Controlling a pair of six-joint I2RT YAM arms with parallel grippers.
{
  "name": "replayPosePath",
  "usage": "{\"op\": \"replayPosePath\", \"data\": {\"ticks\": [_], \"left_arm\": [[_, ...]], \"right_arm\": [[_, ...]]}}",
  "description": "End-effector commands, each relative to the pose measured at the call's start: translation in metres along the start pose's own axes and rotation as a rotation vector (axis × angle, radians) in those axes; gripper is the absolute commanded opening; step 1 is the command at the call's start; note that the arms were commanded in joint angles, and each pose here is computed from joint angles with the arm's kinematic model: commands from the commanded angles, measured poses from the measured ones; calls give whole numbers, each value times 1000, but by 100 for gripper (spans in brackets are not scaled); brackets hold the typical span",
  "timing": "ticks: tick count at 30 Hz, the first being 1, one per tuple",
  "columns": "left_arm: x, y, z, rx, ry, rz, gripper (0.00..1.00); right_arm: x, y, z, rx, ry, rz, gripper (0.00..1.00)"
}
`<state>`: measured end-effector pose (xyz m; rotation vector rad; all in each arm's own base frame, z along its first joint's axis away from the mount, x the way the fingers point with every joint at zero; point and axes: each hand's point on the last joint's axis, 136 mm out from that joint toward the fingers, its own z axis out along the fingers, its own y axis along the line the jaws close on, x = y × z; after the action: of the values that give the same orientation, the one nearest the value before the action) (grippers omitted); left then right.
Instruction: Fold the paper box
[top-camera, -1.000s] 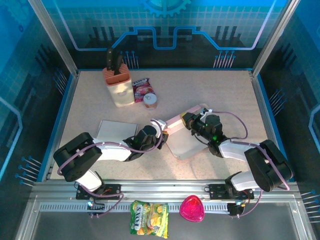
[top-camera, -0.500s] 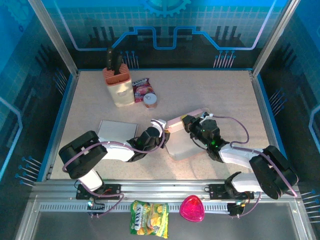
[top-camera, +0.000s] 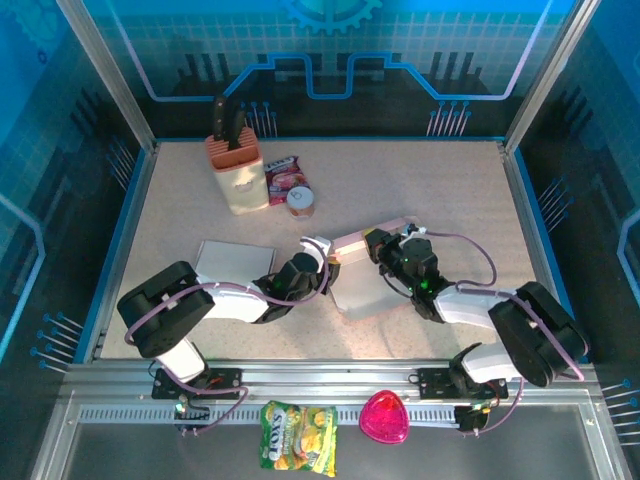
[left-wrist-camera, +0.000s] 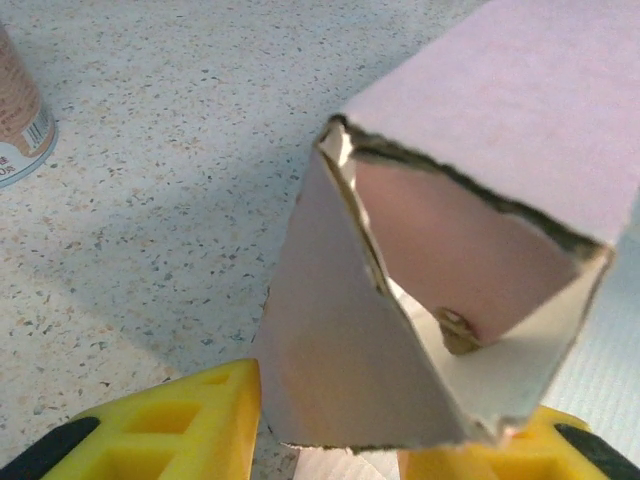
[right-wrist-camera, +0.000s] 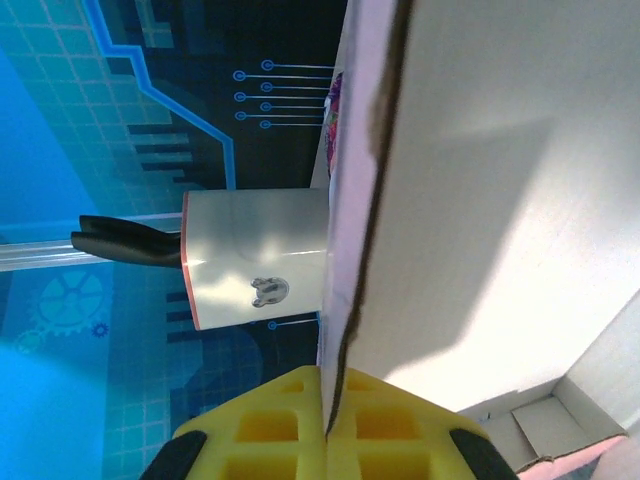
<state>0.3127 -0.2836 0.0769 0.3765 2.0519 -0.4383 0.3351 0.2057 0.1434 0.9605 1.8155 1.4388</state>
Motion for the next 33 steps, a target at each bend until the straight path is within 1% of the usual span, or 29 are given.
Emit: {"op": "replayPosePath", "data": {"ticks": [1,7,14,16,19,22,25,29,33], "left_arm": [[-14,-7,3,34,-37,14,37],[-14,-7,5,38,-36,27,33],[-18,-2,9,13,-46,17,32],[-21,-2,10,6,-52,12,30],[-23,-1,11,-4,-60,-1,30],[-26,1,14,-19,-69,-25,33],[-29,2,15,-32,-81,-43,33],[-32,5,17,-65,-95,-48,34],[-33,10,19,-100,-101,-48,38]], "right_arm": [[-5,-6,4,-17,-17,-20,0],[-7,-8,8,-49,-24,-16,0],[-4,-14,9,-51,-17,-1,0],[-4,-14,9,-48,-19,-1,0],[-3,-14,9,-40,-16,-2,0],[-2,-15,10,-33,-13,-1,0],[-2,-16,10,-33,-10,3,0],[-1,-18,10,-29,-10,7,0],[-2,-18,10,-31,-10,10,0]]}}
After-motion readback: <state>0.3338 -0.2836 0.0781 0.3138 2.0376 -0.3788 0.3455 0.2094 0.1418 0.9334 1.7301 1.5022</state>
